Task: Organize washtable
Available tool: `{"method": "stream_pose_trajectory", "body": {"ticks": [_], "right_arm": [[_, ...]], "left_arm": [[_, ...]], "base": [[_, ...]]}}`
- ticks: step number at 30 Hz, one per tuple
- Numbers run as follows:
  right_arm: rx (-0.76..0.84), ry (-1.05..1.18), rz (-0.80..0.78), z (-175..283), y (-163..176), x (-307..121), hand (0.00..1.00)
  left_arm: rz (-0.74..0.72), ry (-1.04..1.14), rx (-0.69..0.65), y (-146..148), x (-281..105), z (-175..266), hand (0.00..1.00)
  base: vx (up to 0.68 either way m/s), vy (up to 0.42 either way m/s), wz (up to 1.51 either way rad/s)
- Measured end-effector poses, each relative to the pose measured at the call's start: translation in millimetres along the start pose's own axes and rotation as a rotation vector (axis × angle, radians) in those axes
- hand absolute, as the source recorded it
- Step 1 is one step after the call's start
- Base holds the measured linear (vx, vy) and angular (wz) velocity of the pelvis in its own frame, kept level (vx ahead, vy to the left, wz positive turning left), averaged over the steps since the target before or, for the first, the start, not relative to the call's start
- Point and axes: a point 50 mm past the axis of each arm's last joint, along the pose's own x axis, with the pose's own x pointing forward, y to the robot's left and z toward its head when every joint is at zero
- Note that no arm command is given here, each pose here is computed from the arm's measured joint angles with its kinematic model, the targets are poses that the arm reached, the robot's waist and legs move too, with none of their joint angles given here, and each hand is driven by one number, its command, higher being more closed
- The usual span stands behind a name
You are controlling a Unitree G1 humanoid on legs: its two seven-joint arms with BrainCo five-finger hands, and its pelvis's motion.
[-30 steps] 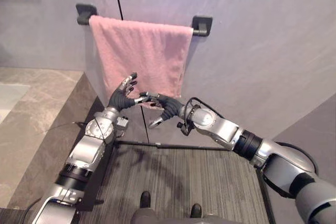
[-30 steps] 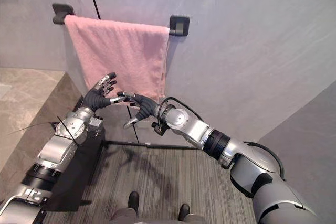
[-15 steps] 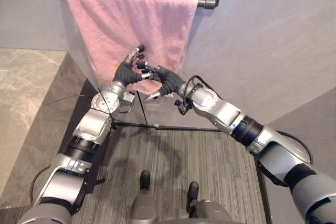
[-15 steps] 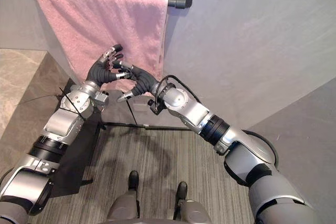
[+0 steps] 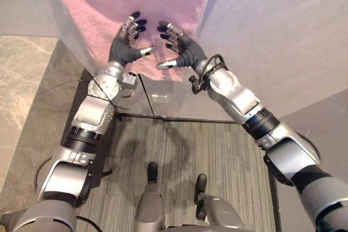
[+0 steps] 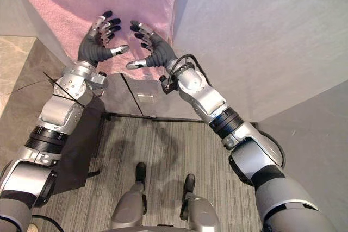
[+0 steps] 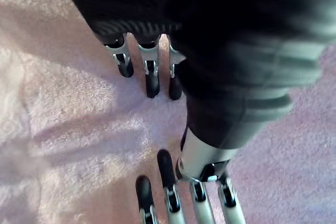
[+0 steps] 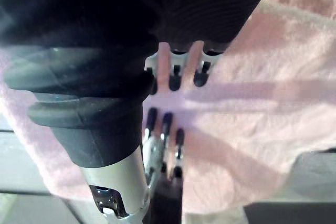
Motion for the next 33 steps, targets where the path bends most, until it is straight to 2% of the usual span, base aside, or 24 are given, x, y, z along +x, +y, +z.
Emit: {"method": "stream_pose_trajectory", "body": {"ticks": [8,22,27,33], "right_arm": [[0.014,-0.034,-0.114,9,-27,-3,0.00],[0.035,-0.022,-0.212,-1,-48,-15,0.00],[0.096,0.017,-0.334,-19,-72,-34,0.00],[0.148,0.121,-0.537,-53,-108,-71,0.00]], "left_arm": [[0.042,0.066,-0.008,12,-25,-23,0.00],[0.086,0.135,-0.027,29,-47,-40,0.00],[0.181,0.153,-0.031,52,-56,-44,0.00],[0.387,0.313,-0.060,93,-92,-82,0.00]], "base": [[0.00,-0.009,0.08],[0.00,-0.005,0.04],[0.00,0.000,0.00],[0.00,-0.010,-0.02]]}}
